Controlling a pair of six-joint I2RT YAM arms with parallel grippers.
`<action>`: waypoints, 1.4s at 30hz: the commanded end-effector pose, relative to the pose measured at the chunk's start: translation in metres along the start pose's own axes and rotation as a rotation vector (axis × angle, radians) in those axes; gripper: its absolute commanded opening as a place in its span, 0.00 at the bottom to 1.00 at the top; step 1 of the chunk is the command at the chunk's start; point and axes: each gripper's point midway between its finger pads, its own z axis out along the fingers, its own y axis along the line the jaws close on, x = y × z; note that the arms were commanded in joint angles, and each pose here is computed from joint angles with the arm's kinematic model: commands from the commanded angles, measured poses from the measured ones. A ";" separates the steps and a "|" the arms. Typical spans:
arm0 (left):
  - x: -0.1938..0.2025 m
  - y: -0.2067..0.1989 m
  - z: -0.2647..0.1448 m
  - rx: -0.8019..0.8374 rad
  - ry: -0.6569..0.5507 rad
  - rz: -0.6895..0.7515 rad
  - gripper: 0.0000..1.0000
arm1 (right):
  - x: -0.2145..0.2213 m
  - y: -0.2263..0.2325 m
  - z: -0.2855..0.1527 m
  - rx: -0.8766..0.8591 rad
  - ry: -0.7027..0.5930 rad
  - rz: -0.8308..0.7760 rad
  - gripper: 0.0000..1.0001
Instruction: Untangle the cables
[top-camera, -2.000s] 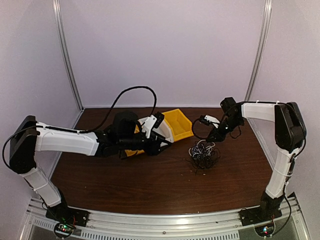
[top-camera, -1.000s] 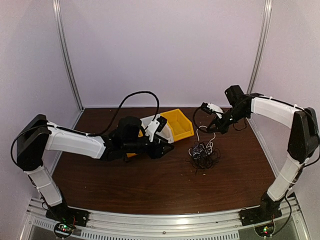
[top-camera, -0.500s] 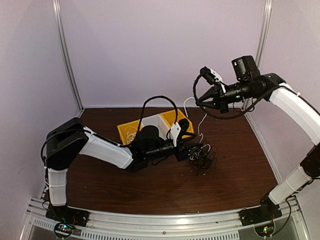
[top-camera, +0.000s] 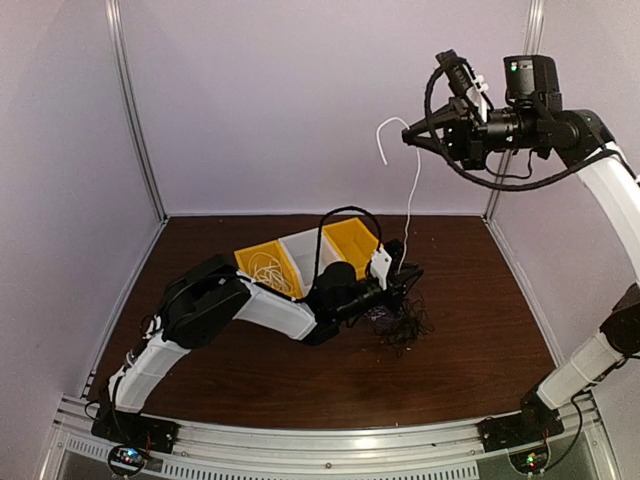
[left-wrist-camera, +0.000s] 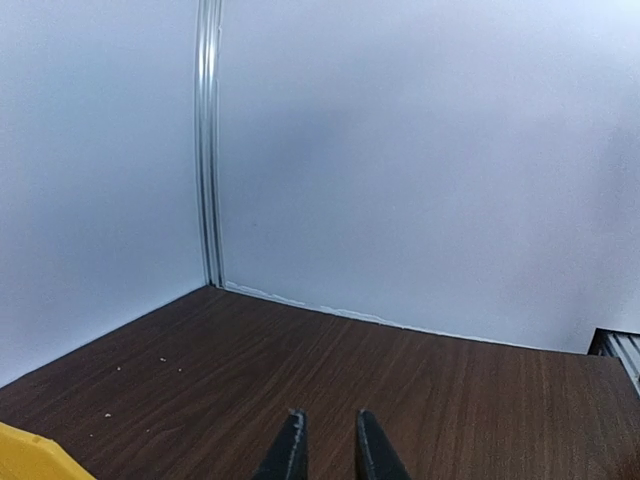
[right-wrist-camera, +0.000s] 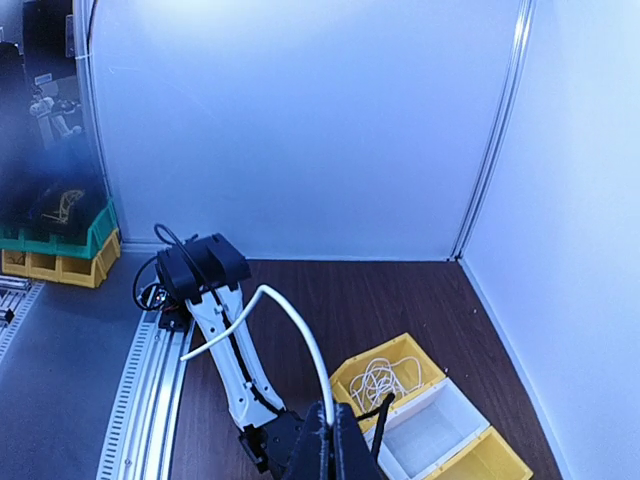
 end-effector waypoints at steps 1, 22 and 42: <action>0.014 0.009 0.006 -0.038 0.006 -0.019 0.17 | -0.076 0.024 -0.033 -0.023 -0.165 -0.115 0.00; 0.103 0.014 -0.053 -0.101 0.260 -0.089 0.38 | -0.173 0.012 -0.141 -0.042 -0.457 -0.182 0.00; -0.023 0.003 -0.119 -0.068 0.125 -0.003 0.05 | 0.010 -0.107 -0.176 0.329 -0.287 0.215 0.00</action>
